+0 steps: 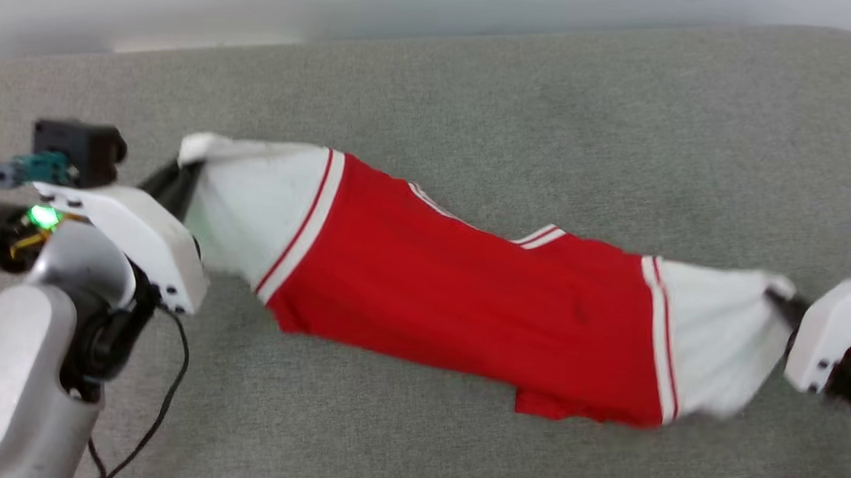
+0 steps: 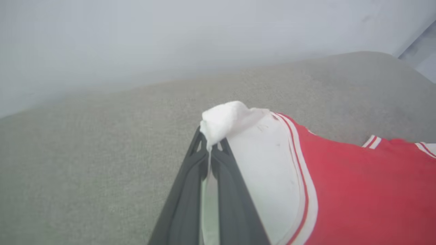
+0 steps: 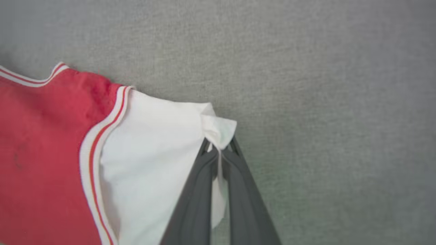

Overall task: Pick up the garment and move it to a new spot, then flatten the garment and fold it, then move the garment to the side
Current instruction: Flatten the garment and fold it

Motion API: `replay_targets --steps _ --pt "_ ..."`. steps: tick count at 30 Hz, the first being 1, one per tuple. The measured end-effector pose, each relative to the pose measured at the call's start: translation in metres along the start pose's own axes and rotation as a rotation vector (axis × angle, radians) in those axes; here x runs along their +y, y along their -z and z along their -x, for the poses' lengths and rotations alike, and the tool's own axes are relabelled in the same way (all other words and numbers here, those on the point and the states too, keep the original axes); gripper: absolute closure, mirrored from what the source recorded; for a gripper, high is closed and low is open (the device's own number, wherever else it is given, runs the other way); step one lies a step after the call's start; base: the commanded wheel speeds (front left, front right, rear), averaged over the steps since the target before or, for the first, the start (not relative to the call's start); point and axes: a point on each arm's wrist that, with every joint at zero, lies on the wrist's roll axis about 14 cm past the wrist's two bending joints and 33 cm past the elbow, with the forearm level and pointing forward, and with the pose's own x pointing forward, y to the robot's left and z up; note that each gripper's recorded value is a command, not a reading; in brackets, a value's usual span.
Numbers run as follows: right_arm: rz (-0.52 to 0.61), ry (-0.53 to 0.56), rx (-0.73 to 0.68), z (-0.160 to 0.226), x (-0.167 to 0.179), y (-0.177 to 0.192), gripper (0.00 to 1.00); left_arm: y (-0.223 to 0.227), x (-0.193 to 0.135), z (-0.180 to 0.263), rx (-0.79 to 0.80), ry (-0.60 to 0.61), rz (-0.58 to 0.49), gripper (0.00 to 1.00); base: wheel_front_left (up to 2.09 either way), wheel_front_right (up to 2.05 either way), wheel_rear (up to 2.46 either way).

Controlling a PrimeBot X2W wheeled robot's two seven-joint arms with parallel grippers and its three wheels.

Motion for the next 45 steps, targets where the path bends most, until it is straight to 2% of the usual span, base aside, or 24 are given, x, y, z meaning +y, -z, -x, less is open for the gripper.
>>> replay_targets --steps 2,5,11,17,26,29,37,40,45 --pt "0.068 0.034 -0.107 0.009 -0.004 -0.033 1.0 -0.027 0.0 0.0 -0.101 -0.009 -0.016 1.0 0.0 0.0 0.0" --pt "0.131 0.033 -0.268 0.025 0.007 -0.078 1.0 -0.059 -0.001 0.004 -0.211 -0.025 -0.037 1.0 0.0 0.0 0.0" --pt "0.205 0.039 -0.577 0.064 0.028 -0.173 1.0 -0.141 -0.004 0.01 -0.451 -0.063 -0.094 1.0 0.0 0.0 0.0" --pt "0.249 -0.001 -0.743 0.074 0.06 -0.245 1.0 -0.212 0.001 0.003 -0.664 -0.076 -0.113 1.0 0.0 0.0 0.0" --pt "0.294 -0.046 -1.013 0.083 0.098 -0.357 1.0 -0.29 0.029 -0.035 -0.826 -0.127 -0.148 1.0 0.0 0.0 0.0" --pt "0.347 -0.041 -1.062 0.077 0.111 -0.382 1.0 -0.307 0.04 -0.047 -0.863 -0.145 -0.174 1.0 0.0 0.0 0.0" --pt "0.364 -0.084 -1.182 0.062 0.137 -0.431 1.0 -0.32 0.069 -0.082 -0.893 -0.182 -0.199 1.0 0.0 0.0 0.0" --pt "0.358 -0.09 -1.158 0.035 0.138 -0.43 1.0 -0.3 0.08 -0.108 -0.84 -0.189 -0.183 1.0 0.0 0.0 0.0" --pt "0.354 -0.115 -1.046 -0.023 0.143 -0.407 1.0 -0.254 0.094 -0.145 -0.729 -0.188 -0.135 1.0 0.0 0.0 0.0"
